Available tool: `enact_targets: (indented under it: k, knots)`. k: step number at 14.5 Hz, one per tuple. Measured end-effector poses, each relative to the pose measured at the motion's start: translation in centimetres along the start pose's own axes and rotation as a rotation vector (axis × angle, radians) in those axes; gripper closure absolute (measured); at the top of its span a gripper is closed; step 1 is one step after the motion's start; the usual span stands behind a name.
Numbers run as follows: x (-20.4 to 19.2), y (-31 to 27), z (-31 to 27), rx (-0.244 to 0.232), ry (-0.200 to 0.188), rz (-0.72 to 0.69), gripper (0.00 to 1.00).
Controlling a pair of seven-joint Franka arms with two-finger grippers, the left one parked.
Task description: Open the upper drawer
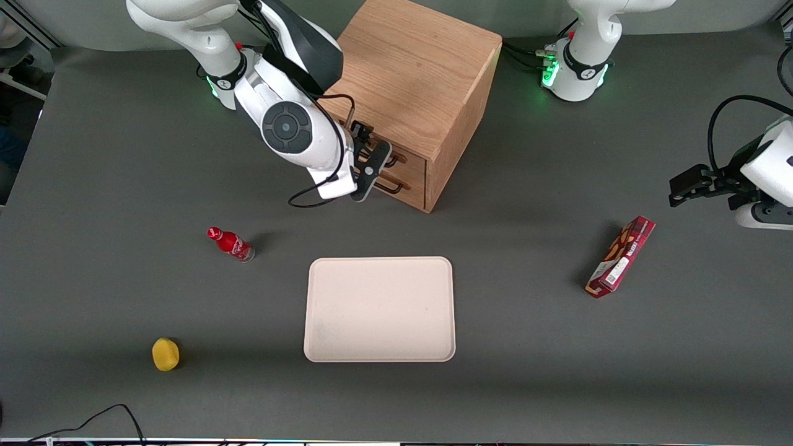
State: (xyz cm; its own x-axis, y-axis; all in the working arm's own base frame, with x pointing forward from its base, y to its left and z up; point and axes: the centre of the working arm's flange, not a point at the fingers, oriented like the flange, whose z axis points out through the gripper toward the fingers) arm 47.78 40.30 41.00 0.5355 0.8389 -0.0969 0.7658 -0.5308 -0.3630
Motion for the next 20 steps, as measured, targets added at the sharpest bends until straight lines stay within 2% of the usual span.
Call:
enact_targets:
  k: [13,17,20]
  knots:
    - [0.0,1.4,0.5,0.027,0.005,0.022,0.00]
    - [0.7,2.1,3.6,0.059,-0.028,0.035,0.00]
    - [0.7,2.0,2.9,0.069,-0.035,0.033,0.00]
